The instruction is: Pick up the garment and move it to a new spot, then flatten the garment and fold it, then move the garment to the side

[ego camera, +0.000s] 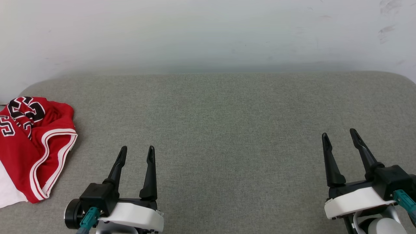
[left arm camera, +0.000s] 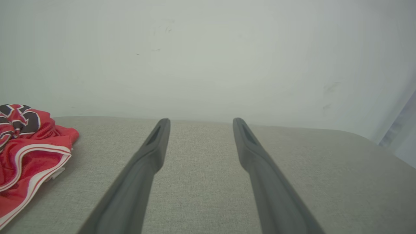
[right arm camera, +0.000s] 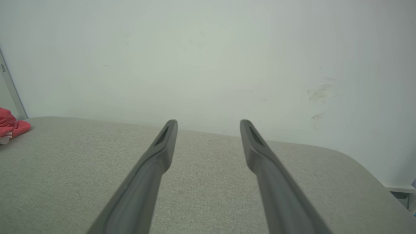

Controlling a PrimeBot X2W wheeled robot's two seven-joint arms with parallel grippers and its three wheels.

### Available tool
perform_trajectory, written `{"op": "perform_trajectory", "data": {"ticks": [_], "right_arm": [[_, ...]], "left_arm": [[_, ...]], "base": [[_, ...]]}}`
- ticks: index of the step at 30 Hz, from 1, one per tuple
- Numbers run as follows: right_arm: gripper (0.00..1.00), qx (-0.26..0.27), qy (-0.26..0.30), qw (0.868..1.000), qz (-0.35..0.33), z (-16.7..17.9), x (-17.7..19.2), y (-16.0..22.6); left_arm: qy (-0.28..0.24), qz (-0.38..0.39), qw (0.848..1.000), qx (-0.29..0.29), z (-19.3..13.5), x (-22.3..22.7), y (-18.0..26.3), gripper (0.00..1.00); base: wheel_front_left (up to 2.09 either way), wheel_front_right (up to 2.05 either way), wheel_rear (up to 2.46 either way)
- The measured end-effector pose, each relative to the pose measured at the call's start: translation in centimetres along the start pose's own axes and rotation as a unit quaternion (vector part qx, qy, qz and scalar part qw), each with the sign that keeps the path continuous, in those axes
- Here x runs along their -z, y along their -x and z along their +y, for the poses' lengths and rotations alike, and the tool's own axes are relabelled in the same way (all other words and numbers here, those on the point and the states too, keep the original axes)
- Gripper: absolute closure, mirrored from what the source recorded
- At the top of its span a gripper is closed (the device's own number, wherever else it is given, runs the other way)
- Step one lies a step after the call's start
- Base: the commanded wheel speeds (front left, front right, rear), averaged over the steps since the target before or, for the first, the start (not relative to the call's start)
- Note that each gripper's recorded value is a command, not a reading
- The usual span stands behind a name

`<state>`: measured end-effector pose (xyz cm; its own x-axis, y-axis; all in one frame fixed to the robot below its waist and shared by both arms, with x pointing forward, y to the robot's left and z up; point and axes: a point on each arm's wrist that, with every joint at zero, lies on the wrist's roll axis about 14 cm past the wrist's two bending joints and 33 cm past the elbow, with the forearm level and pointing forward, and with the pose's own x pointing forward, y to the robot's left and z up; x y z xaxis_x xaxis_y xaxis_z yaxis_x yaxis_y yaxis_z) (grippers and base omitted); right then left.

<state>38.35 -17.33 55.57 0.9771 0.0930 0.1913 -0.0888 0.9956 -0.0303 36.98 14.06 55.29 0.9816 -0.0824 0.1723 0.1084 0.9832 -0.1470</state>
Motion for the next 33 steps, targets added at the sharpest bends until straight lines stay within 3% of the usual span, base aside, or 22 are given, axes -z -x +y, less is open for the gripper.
{"op": "perform_trajectory", "data": {"ticks": [11,17,33], "right_arm": [[0.0,0.018,-0.07,0.997,-0.007,-0.6,0.3,0.2],[0.0,0.018,-0.097,0.995,0.003,-0.3,1.3,0.5],[0.0,0.003,-0.051,0.999,-0.001,0.4,1.3,0.6]], "left_arm": [[0.05,-0.007,0.999,0.011,0.5,0.3,0.3,0.0],[0.048,0.008,0.999,0.02,0.6,1.6,0.8,0.0],[0.015,0.013,0.999,0.045,-0.3,2.3,1.2,0.0]], "base": [[0.0,0.0,0.0],[0.0,0.0,0.0],[0.0,0.0,0.0]]}}
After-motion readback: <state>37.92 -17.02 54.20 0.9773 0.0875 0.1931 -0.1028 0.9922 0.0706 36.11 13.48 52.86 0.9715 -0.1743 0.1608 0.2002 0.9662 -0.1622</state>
